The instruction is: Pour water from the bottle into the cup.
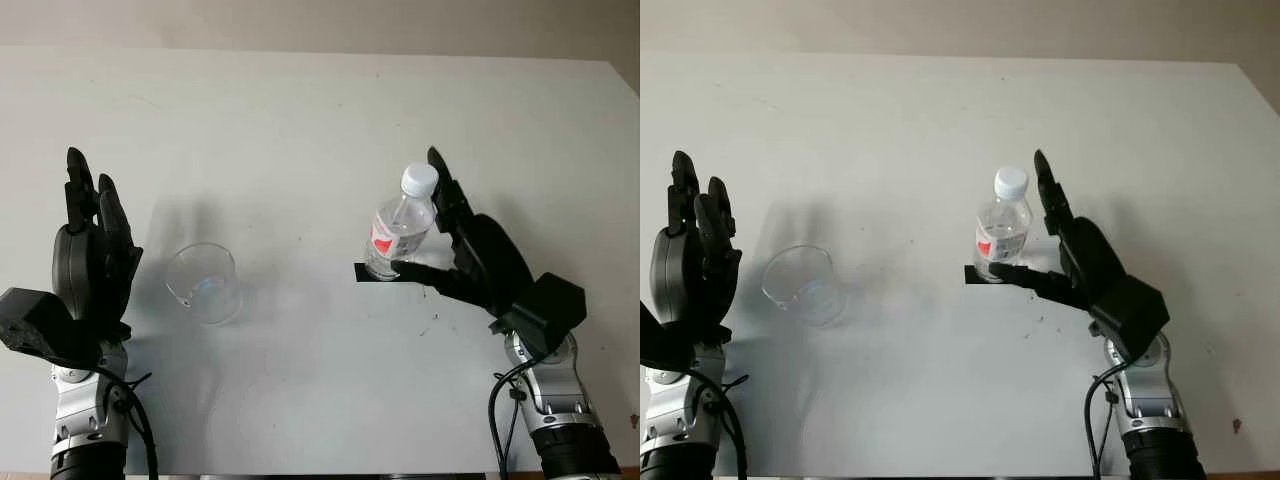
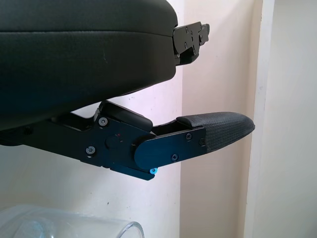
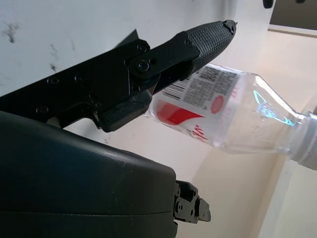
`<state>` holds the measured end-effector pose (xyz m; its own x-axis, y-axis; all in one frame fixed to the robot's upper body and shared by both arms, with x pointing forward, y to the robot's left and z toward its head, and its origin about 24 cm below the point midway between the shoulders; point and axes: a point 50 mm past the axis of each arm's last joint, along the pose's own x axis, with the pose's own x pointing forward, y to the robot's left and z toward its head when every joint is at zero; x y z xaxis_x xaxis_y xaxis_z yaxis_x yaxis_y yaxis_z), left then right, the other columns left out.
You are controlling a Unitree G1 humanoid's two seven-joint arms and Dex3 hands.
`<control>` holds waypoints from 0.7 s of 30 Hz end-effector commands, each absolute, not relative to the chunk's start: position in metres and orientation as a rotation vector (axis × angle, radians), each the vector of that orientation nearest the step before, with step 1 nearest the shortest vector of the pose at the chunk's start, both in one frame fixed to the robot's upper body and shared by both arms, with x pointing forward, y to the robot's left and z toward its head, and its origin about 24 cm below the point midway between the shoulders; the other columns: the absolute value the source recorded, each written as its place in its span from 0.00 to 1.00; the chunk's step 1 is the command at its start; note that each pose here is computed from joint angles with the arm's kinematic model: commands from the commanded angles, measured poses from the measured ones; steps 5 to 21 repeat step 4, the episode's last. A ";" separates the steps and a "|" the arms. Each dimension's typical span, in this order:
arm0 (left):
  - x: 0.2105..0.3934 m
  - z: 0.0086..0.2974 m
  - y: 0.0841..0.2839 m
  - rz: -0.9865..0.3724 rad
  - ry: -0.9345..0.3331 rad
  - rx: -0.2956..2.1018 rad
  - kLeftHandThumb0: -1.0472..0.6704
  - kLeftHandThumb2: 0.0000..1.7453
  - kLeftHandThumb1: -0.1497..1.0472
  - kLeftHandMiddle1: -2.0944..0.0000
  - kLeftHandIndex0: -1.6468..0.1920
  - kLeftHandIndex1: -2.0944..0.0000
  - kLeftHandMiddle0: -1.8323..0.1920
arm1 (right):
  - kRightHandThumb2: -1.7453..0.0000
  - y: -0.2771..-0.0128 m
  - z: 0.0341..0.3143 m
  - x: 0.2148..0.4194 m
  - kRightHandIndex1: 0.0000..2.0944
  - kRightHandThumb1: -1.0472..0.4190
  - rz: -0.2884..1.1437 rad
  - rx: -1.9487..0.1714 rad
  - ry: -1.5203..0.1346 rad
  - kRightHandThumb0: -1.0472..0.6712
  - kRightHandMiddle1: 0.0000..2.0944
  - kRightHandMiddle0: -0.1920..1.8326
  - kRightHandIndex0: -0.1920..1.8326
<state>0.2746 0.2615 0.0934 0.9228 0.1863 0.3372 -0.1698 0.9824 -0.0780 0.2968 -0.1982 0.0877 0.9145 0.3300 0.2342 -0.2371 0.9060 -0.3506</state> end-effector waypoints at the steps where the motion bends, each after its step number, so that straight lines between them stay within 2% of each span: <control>1: 0.276 0.097 0.264 0.182 -0.364 -0.033 0.16 0.36 1.00 0.97 1.00 0.98 0.97 | 0.97 -0.198 0.093 0.297 0.00 0.09 0.296 -0.320 -0.318 0.08 0.00 0.00 0.00; 21: 0.277 0.098 0.263 0.179 -0.369 -0.032 0.16 0.36 1.00 0.97 1.00 0.98 0.97 | 0.97 -0.198 0.093 0.296 0.00 0.09 0.313 -0.322 -0.318 0.09 0.00 0.00 0.00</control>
